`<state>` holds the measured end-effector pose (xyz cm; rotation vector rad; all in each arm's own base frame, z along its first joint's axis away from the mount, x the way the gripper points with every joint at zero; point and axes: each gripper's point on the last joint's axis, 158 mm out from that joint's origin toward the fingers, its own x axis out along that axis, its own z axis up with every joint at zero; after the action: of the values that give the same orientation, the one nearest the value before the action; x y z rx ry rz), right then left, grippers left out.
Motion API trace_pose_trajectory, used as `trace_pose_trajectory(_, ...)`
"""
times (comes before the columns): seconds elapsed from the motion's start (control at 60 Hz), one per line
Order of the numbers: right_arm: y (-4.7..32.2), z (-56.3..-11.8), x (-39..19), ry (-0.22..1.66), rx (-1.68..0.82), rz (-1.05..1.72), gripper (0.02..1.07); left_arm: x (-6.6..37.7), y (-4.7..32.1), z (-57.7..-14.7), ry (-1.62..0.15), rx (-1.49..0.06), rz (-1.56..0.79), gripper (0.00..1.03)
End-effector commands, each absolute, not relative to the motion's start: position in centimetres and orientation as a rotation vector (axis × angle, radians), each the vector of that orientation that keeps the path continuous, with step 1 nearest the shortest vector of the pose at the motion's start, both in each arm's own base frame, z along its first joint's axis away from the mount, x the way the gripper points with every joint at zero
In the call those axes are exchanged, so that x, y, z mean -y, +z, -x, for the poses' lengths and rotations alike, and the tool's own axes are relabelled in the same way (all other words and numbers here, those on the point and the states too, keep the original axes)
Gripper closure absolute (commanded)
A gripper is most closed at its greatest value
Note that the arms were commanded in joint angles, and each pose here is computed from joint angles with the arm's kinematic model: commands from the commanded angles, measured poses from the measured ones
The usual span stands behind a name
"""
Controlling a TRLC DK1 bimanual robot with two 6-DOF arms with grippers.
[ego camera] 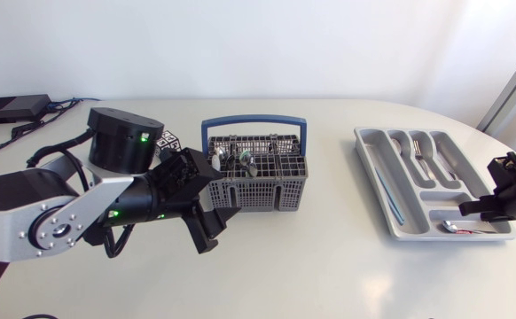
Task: Transfer all utensils from the basket to the drawer tray.
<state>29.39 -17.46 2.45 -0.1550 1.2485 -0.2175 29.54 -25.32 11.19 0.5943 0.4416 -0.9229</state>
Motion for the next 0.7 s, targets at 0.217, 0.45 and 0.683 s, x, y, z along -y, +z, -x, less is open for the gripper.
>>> trace_pose_trajectory(0.217,1.7,-27.6,12.4,-0.133,-1.28,0.096,1.01,25.5,10.8,-29.7,-0.92,-0.446,-0.606,0.17)
trace_pose_trajectory(0.45,4.8,-28.2,13.4,-0.229,-1.175,0.093,1.01,25.6,10.8,-29.5,-0.926,-0.442,-0.609,0.17)
trace_pose_trajectory(0.683,6.2,-27.7,13.2,-0.333,-1.09,0.033,1.01,25.5,10.9,-29.4,-0.926,-0.437,-0.608,0.17)
